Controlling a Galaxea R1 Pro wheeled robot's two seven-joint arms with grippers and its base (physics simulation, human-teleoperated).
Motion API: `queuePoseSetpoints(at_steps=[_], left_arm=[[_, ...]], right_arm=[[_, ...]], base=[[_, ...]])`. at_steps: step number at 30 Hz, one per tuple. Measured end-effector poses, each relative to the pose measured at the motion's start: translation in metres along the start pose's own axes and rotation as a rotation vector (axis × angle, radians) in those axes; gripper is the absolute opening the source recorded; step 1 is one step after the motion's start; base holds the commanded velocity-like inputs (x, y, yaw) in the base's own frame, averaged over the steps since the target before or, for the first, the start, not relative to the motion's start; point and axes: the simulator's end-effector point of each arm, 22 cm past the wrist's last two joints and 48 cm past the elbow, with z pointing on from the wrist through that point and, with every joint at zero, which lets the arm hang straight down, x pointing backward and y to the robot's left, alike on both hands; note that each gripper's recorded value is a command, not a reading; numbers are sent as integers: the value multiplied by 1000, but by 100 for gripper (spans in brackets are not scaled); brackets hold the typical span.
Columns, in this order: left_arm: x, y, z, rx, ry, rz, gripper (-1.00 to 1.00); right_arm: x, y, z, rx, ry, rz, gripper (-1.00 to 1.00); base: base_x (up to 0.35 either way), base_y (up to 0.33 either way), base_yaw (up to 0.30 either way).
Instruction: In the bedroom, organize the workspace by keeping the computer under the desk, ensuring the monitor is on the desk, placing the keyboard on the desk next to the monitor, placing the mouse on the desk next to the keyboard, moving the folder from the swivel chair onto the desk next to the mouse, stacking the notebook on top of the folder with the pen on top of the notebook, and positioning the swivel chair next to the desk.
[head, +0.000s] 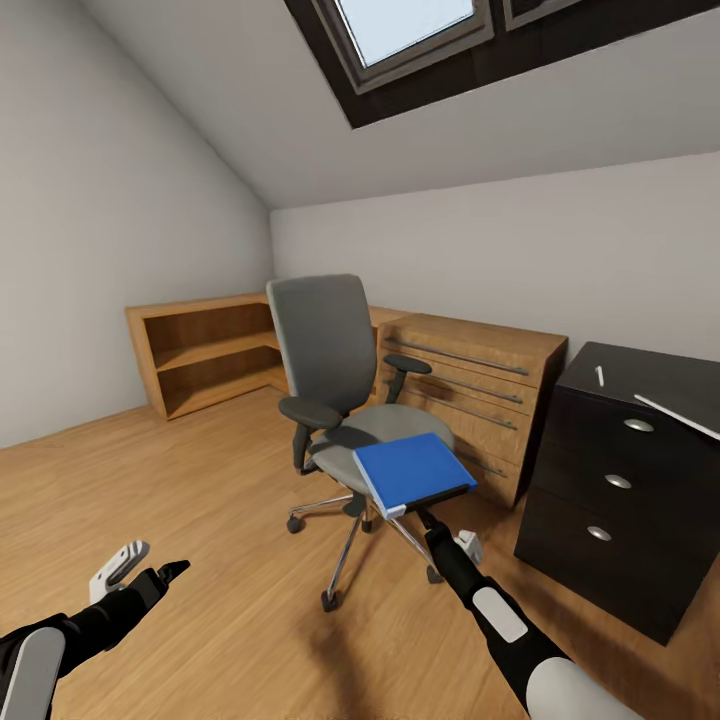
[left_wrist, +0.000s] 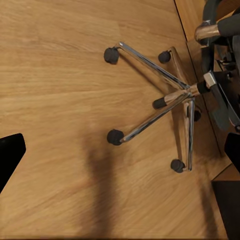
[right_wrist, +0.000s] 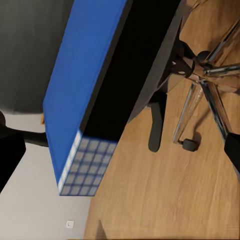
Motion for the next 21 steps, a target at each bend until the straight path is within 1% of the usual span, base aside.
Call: queuePoseSetpoints(at_steps=[9, 14, 21], left_arm=[[0, 0, 0, 0, -2, 2, 100], [0, 0, 0, -1, -2, 4, 100], [-1, 1, 0, -3, -3, 4, 100]], right_arm=[[1, 0, 0, 2, 1, -2, 100], [2, 0, 0, 2, 2, -2, 100], [2, 0, 0, 3, 4, -1, 100]], base=[[14, 0, 0], [185, 0, 0], [69, 0, 0]])
